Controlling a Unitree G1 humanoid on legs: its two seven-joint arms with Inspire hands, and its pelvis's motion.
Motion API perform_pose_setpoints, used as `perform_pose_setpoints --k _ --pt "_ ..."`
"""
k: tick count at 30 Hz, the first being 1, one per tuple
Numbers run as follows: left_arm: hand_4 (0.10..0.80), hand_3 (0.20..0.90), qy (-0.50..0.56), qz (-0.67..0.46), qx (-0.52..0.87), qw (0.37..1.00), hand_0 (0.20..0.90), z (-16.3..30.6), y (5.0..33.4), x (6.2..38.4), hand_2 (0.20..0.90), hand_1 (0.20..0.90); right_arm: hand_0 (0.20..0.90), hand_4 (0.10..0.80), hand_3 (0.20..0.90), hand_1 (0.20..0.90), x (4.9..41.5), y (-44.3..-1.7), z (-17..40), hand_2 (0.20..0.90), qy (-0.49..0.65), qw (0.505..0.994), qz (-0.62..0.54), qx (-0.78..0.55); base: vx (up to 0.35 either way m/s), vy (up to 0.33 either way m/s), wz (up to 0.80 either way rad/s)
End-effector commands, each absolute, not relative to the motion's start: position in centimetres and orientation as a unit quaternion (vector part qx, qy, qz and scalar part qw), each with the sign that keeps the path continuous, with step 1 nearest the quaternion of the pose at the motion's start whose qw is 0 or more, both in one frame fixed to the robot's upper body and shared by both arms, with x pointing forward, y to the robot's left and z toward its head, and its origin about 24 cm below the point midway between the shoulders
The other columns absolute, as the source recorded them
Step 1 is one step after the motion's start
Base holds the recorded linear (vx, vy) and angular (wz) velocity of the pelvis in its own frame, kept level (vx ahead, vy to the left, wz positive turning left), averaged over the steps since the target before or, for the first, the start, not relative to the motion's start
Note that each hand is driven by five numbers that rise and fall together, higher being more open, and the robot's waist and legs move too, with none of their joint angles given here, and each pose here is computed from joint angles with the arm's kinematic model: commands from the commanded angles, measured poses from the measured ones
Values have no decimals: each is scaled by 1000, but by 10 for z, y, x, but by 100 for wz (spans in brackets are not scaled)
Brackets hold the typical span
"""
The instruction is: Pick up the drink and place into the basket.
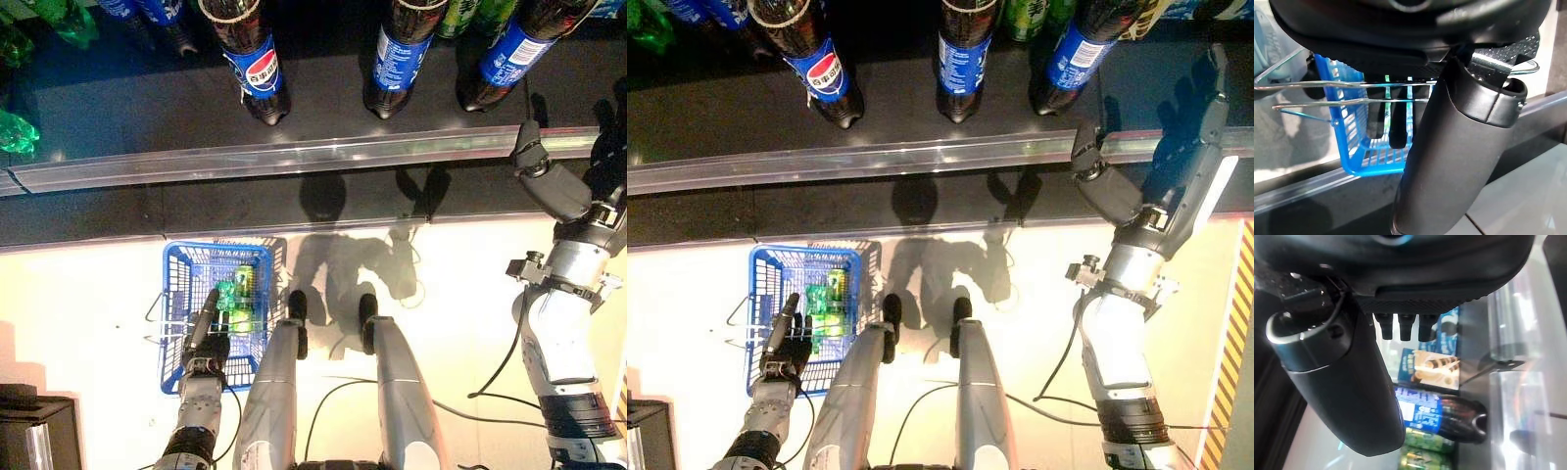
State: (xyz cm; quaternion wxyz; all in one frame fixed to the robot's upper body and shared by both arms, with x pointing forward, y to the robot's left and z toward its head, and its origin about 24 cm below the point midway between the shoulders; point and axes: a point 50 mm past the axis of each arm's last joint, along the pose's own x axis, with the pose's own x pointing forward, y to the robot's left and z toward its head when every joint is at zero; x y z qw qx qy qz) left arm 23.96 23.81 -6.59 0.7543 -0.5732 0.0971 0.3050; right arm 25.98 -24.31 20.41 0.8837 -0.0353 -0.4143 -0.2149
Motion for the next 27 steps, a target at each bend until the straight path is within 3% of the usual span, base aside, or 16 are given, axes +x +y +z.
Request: perform_pose_setpoints --k 1,27 --pt "100 200 30 329 -532 780 300 -58 285 214 300 300 900 800 900 900 233 -244 262 900 -545 818 -180 -27 78 40 -9" --pt "100 200 85 321 -498 801 300 -58 294 217 300 300 900 800 900 900 286 -280 267 900 -434 867 -243 -23 47 -3 2"
